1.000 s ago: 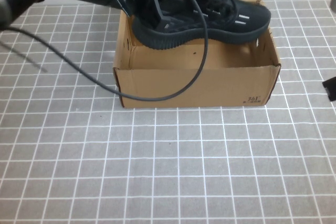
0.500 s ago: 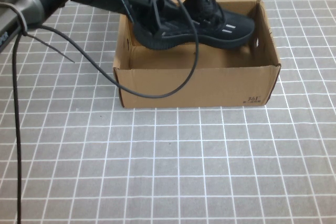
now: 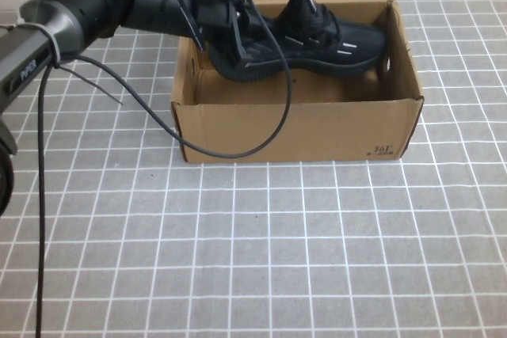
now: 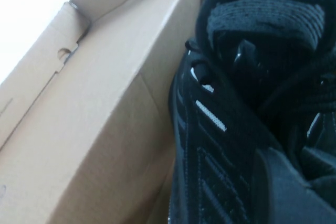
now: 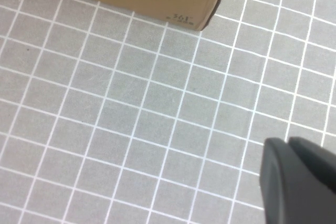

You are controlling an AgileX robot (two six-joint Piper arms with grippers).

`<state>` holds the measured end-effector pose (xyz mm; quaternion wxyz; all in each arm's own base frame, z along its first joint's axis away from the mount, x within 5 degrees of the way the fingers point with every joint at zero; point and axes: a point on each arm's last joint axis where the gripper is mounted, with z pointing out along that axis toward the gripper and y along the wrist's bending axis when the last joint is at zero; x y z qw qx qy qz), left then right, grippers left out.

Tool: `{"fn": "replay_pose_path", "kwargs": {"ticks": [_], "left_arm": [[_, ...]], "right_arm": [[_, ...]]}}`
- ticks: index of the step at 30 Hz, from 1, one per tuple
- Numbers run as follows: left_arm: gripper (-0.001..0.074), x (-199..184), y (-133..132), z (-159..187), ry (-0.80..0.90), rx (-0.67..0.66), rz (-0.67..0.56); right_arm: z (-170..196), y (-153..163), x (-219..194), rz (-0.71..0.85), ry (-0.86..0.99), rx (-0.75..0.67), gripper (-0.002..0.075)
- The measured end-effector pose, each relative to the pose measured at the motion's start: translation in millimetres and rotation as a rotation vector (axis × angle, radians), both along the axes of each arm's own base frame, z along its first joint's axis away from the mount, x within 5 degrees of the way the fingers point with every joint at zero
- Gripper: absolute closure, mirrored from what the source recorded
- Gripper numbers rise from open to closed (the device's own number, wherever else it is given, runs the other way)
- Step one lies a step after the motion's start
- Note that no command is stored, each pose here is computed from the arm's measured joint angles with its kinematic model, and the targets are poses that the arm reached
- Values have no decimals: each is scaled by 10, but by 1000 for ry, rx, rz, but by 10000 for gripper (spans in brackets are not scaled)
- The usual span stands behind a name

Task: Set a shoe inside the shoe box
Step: Place the shoe in the shoe box

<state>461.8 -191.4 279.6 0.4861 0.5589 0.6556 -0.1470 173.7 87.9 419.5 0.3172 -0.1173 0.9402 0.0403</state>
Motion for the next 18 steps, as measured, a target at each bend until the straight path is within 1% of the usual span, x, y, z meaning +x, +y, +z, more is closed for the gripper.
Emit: {"fn": "replay_pose_path", "kwargs": {"ticks": [4,8,18], "left_arm": [[684,64,61,-115,15,-6,0],[684,71,89,-190,18,-2,-50],[684,78,72,-242,-31,21,-104]], "right_arm": [[0,0,0,-11,2,8,742],[0,0,0,-16,3,12,742],[0,0,0,-19,4,14,742]]}}
